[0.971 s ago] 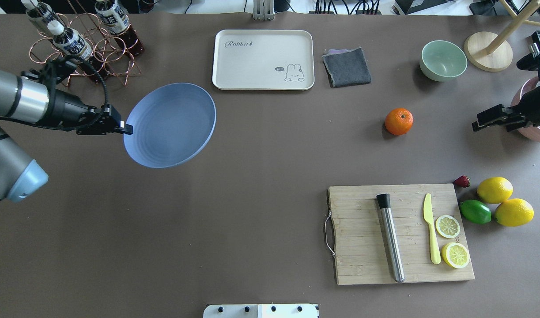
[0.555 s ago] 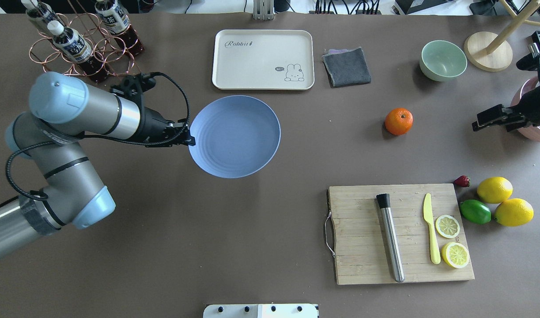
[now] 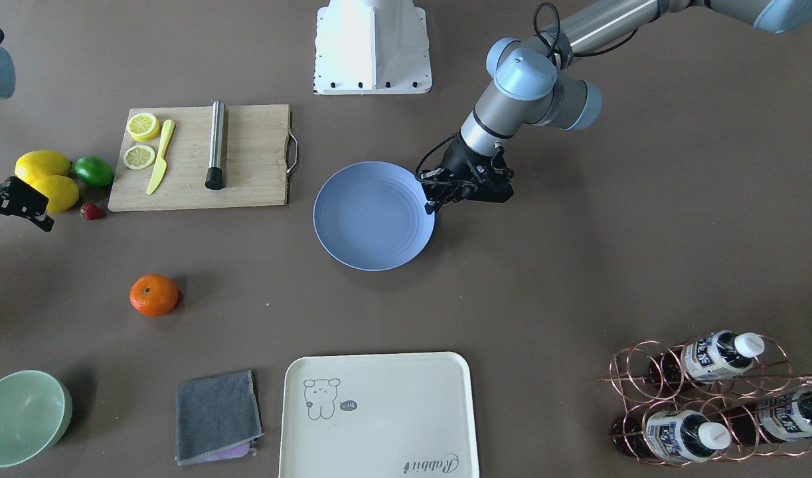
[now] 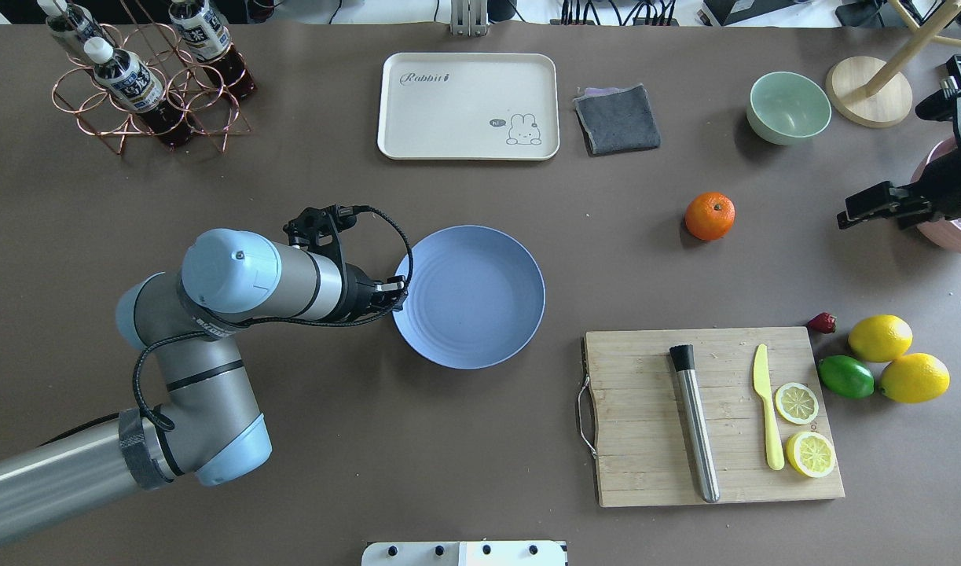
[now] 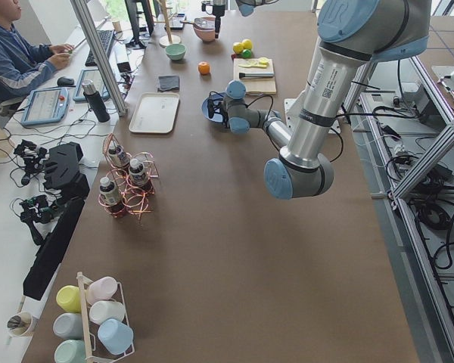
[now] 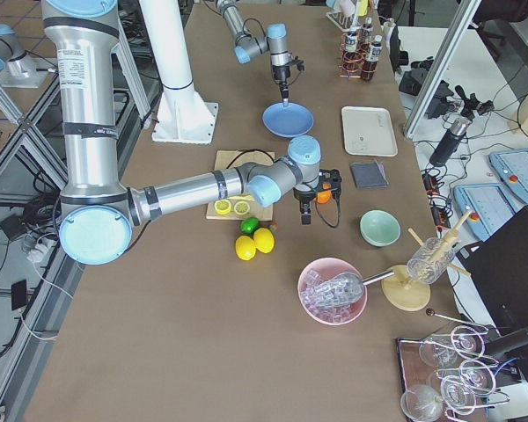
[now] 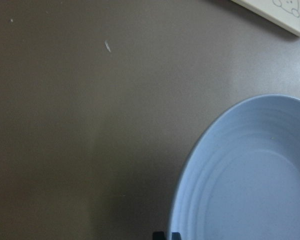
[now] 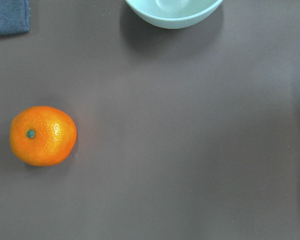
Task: Pick orange to plate
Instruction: 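Grip the plate rim with the left gripper and slide it toward the table center, then release the plate and withdraw the left arm while the right arm reaches toward the orange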
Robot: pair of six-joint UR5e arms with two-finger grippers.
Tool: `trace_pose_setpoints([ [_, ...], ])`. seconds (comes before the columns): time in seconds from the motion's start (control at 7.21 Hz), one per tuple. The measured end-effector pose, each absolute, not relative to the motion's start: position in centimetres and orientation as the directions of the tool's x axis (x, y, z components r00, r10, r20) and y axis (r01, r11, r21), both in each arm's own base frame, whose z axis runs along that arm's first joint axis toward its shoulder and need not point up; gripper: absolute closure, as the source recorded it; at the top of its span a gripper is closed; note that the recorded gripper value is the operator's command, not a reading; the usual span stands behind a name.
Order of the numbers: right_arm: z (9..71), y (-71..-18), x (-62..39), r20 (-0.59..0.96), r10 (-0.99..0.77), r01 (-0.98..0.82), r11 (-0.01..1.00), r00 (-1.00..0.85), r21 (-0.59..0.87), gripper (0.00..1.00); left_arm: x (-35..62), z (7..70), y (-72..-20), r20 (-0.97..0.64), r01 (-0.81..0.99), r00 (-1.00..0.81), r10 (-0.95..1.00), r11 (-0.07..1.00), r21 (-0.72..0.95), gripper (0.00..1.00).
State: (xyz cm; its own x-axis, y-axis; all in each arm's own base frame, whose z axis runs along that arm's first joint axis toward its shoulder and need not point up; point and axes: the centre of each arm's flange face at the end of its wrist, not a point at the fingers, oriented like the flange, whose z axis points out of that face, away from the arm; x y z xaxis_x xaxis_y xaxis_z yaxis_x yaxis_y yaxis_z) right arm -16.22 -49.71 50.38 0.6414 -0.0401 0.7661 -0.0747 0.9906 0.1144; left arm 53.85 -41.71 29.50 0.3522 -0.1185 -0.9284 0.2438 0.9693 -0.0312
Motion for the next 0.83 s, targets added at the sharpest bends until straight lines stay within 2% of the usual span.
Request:
trace_pose_setpoints([
  [0.14, 50.1, -49.9, -16.3, 0.765, -0.043, -0.076, 0.99, 0.642, 0.12, 0.0, 54.5, 29.8, -41.6, -0.925, 0.249, 0.361, -0.12, 0.968, -0.028, 0.94],
  [0.28, 49.7, -50.1, -16.5, 0.766, -0.049, -0.076, 0.989, 0.641, 0.127, 0.0, 54.7, 29.8, -41.6, -0.924, 0.251, 0.363, -0.119, 0.968, -0.026, 0.03],
  [0.55, 48.5, -50.9, -17.2, 0.766, -0.066, -0.076, 0.986, 0.64, 0.148, 0.0, 53.6, 29.7, -42.6, -0.926, 0.263, 0.359, -0.114, 0.965, -0.017, 0.02],
  [0.83, 47.0, -52.4, -18.9, 0.753, -0.069, -0.07, 0.986, 0.654, 0.151, 0.0, 46.4, 30.3, -47.9, -0.923, 0.224, 0.376, -0.078, 0.975, 0.009, 0.02],
])
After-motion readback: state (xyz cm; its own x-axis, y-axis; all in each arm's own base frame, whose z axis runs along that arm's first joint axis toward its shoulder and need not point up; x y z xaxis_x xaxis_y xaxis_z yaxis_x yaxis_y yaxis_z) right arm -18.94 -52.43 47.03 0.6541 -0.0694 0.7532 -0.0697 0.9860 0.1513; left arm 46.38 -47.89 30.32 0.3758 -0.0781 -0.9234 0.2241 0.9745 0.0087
